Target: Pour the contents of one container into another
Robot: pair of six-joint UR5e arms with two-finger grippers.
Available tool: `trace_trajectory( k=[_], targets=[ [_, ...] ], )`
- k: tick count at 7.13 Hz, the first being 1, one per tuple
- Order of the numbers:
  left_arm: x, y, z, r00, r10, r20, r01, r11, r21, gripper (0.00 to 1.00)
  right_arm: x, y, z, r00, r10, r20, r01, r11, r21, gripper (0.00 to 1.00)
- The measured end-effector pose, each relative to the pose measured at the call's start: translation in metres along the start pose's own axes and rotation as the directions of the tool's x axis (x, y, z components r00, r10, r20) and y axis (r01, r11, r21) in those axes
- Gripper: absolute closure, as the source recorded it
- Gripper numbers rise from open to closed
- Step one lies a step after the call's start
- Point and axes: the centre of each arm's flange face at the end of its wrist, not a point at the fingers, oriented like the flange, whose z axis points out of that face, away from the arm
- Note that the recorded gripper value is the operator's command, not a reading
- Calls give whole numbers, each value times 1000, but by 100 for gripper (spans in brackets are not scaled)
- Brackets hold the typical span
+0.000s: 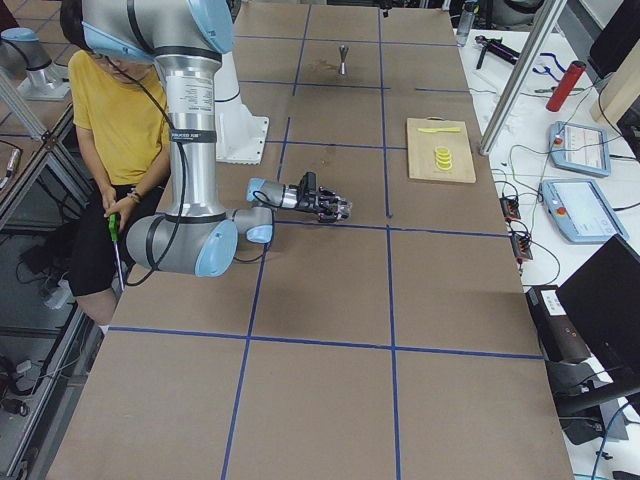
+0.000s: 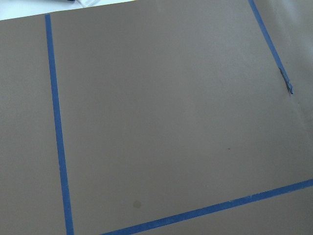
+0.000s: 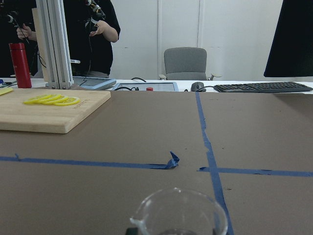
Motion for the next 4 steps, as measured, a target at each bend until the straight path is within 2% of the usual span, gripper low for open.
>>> trace_trajectory(
  k=[3,4],
  targets=[
    [-1,4,-1,1000,-1,0,1,1000,-1,0,-1,-1,0,1000,2,1,-2,1000,1,16],
    [-1,4,-1,1000,-1,0,1,1000,-1,0,-1,-1,0,1000,2,1,-2,1000,1,8]
  ],
)
